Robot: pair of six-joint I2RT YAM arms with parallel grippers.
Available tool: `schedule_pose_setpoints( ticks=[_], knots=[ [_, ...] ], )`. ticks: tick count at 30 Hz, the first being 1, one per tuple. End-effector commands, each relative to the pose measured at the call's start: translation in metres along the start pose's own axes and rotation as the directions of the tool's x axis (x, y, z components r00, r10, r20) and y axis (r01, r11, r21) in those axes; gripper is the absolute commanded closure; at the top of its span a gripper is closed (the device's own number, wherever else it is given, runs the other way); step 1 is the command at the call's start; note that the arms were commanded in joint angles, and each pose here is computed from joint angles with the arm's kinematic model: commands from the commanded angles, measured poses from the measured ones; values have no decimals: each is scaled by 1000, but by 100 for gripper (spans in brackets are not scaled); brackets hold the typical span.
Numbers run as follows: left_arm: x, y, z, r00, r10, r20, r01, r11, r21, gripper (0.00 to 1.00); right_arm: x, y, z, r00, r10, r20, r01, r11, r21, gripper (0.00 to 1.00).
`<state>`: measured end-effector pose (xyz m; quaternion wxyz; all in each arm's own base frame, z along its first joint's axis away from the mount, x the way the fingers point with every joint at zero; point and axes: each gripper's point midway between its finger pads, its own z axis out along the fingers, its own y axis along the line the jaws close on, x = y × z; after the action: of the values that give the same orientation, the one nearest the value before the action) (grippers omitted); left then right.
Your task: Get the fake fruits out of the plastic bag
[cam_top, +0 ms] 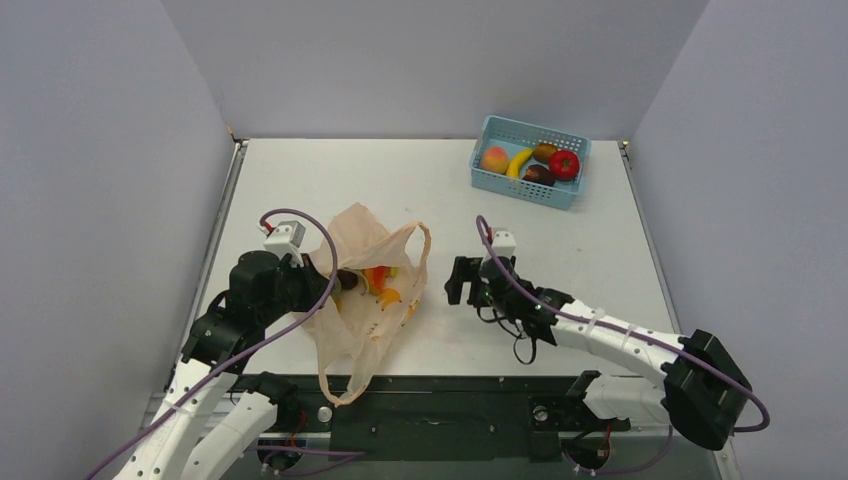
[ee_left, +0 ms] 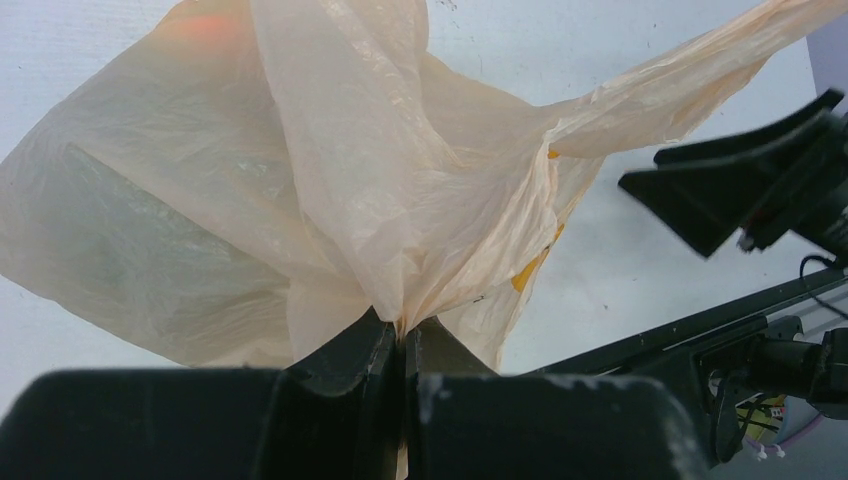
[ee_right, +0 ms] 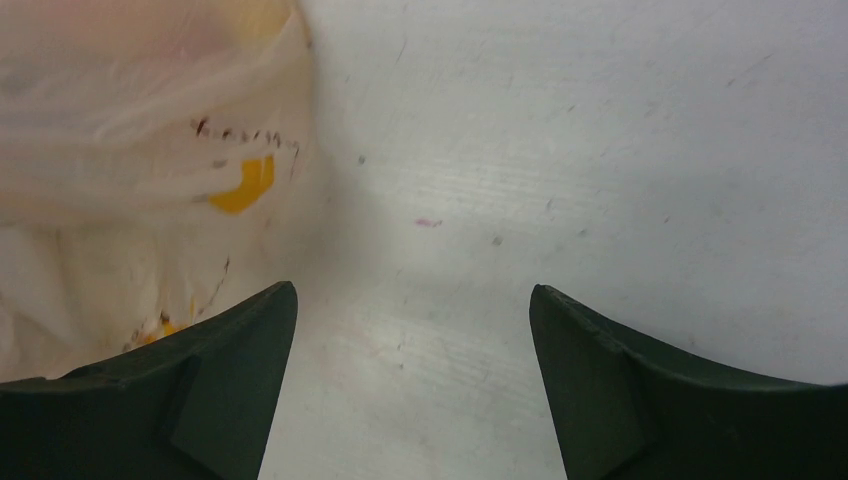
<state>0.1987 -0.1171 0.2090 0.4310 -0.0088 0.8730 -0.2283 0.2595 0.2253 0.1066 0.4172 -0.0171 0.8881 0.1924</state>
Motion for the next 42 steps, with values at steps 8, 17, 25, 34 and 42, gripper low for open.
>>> schedule_pose_setpoints(
  ticks=[8, 17, 25, 34, 42],
  knots=[
    [-9, -1, 3, 1000, -3, 27, 4, 1000, -13, 100, 29, 138, -60, 970, -141, 197, 198, 929, -314, 27],
    [-9, 1, 4, 1000, -5, 28, 6, 1000, -26, 100, 3, 218, -40, 953, -196, 233, 272, 891, -363, 37],
    [-10, 0, 2, 999, -5, 40, 6, 1000, -20, 100, 22, 229, 8, 964, -190, 185, 241, 919, -312, 54],
    [-12, -1, -1, 999, -2, 54, 3, 1000, -9, 100, 32, 219, 49, 970, -181, 161, 211, 957, -197, 54],
    [-11, -4, -1, 999, 1, 47, -1, 1000, 3, 100, 29, 214, 74, 967, -174, 187, 197, 974, -114, 57]
  ],
)
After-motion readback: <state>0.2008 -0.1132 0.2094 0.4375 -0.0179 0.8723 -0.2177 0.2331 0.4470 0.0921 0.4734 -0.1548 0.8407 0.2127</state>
